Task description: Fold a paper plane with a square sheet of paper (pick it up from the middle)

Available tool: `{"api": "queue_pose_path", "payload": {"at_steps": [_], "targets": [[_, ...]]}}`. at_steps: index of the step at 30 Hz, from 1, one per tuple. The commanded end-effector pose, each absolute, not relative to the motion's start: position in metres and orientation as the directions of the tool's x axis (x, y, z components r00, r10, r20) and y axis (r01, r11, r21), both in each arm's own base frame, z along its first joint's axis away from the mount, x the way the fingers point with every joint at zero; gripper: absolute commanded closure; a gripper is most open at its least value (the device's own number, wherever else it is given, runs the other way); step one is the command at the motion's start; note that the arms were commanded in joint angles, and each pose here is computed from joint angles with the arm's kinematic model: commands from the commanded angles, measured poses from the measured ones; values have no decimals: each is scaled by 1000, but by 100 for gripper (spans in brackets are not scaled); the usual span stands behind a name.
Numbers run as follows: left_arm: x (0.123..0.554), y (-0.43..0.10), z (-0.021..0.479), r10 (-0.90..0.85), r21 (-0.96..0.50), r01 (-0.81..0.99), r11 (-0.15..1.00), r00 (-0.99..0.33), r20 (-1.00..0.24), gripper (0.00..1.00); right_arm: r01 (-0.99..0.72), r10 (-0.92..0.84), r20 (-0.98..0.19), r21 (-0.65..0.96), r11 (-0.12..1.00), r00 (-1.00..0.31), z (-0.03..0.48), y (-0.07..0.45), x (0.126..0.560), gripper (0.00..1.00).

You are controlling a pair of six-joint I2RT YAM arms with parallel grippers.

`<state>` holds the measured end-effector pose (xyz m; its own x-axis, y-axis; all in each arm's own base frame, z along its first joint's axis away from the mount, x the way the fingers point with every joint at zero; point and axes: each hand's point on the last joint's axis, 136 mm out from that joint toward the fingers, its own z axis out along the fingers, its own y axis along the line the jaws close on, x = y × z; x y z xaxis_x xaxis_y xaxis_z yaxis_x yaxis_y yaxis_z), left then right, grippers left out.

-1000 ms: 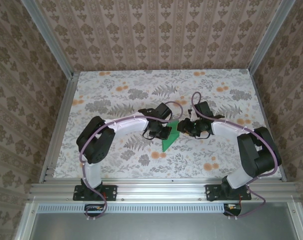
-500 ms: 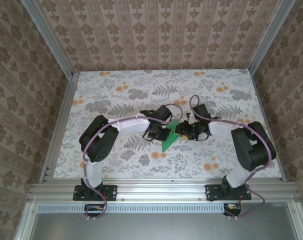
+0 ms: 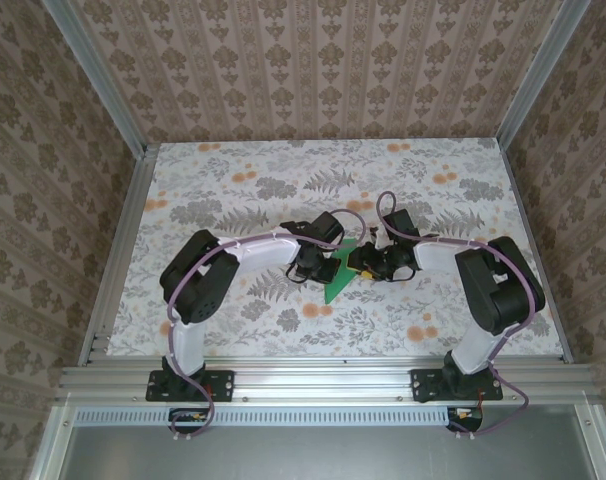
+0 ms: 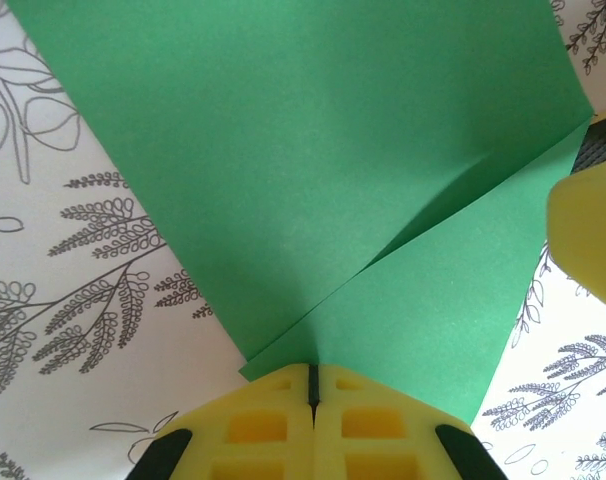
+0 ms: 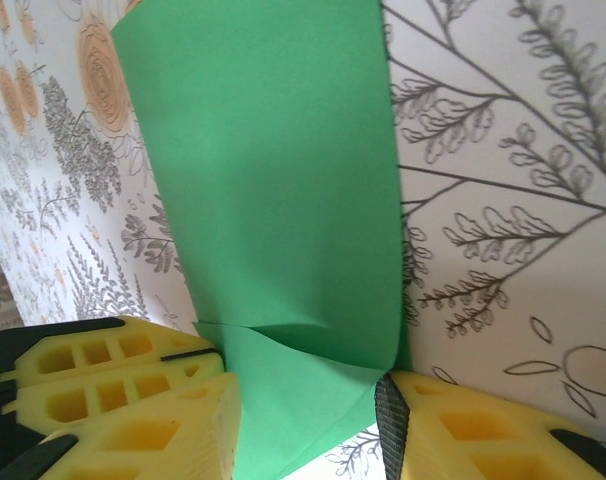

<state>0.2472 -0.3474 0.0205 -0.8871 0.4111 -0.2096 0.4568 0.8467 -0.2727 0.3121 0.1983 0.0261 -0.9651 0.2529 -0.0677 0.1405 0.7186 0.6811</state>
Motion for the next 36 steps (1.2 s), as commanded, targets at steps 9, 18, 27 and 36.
{"api": "queue_pose_path", "payload": {"at_steps": [9, 18, 27, 36], "targets": [[235, -343, 10, 454, -280, 489, 826, -872, -184, 100, 95, 222, -74, 741, 665, -972, 40, 212, 325, 65], [237, -351, 58, 391, -352, 481, 803, -871, -298, 87, 114, 242, -63, 750, 652, -968, 44, 211, 314, 88], [210, -342, 98, 433, -192, 553, 810, -787, -440, 64, 216, 384, -54, 751, 624, -922, 57, 205, 294, 95], [168, -359, 75, 491, -81, 583, 809, -744, -453, 55, 348, 532, -55, 699, 625, -845, 57, 196, 264, 96]]}}
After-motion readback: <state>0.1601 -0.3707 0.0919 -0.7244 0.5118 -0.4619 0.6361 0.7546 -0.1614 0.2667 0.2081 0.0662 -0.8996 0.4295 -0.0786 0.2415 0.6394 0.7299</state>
